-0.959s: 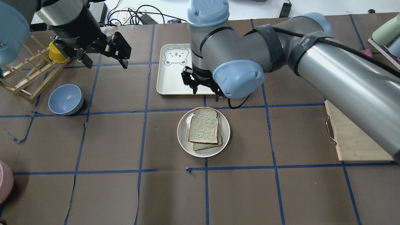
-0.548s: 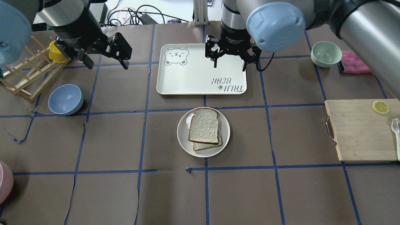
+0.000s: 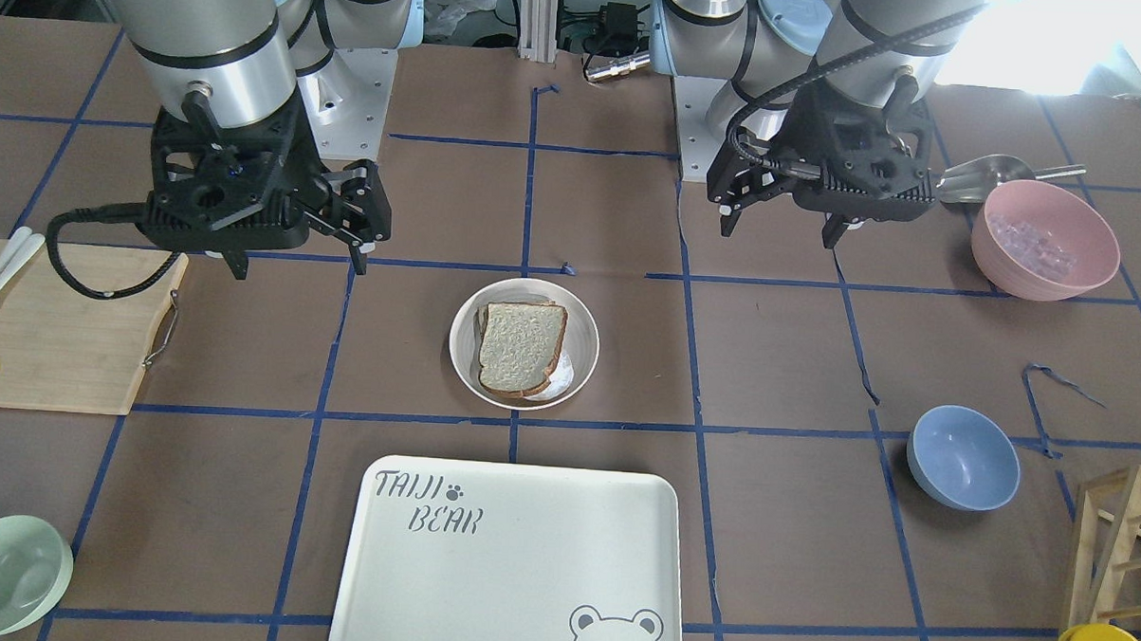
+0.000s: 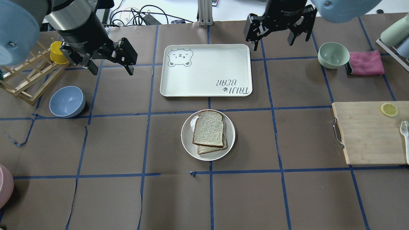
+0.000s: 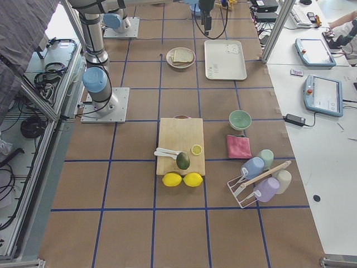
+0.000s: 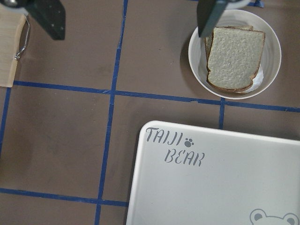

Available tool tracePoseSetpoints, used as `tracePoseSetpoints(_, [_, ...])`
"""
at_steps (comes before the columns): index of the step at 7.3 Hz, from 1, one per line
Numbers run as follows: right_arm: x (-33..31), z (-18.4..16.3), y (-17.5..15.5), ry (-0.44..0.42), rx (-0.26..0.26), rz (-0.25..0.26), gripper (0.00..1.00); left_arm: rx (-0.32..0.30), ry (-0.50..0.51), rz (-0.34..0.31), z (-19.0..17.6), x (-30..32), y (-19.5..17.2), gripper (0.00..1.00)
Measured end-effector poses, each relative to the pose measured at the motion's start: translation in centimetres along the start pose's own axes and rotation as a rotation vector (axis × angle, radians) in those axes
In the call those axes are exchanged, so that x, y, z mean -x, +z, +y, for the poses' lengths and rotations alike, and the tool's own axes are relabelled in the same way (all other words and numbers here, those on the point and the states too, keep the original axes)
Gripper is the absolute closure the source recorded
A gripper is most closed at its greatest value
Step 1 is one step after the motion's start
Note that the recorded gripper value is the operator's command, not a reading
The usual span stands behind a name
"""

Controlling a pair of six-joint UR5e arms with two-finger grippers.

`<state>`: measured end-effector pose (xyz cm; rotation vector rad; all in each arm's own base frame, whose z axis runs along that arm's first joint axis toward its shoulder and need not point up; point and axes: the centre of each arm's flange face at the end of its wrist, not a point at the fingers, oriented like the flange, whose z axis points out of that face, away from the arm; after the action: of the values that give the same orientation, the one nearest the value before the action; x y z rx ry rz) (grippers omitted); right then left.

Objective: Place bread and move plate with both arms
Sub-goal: 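Raise the right gripper and withdraw it away from the plate, then reach the left gripper to the plate rim and grip it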

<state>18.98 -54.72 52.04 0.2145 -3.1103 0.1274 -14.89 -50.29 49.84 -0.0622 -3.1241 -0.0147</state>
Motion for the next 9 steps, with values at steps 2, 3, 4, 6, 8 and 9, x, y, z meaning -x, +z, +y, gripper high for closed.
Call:
tracePoseSetpoints(2, [-1.6,2.1,-1.4,-0.017,0.005,0.004,0.0,0.086,-0.081,0.002,-0.5,-0.2,4.9,0.0])
tracePoseSetpoints(3, [-1.8,2.7,-1.4,-0.016,0.005,0.001,0.0,0.115,-0.137,0.009,-0.6,-0.8,8.7,0.0])
tracePoseSetpoints(4, [-2.1,2.9,-1.4,-0.014,0.001,0.0,0.0,0.123,-0.185,0.025,-0.1,-2.3,12.7,0.0])
tracePoseSetpoints(6, [-2.5,3.0,-1.4,-0.011,-0.003,0.009,0.0,0.121,-0.237,0.038,2.0,-5.6,20.5,0.08])
tracePoseSetpoints(8, [-2.6,2.8,-1.1,-0.008,-0.001,0.009,0.0,0.148,-0.293,0.091,3.3,-7.3,26.7,0.14])
tracePoseSetpoints(9, [-2.6,2.8,-1.1,-0.008,-0.002,0.009,0.0,0.18,-0.331,0.132,3.4,-7.9,28.7,0.21])
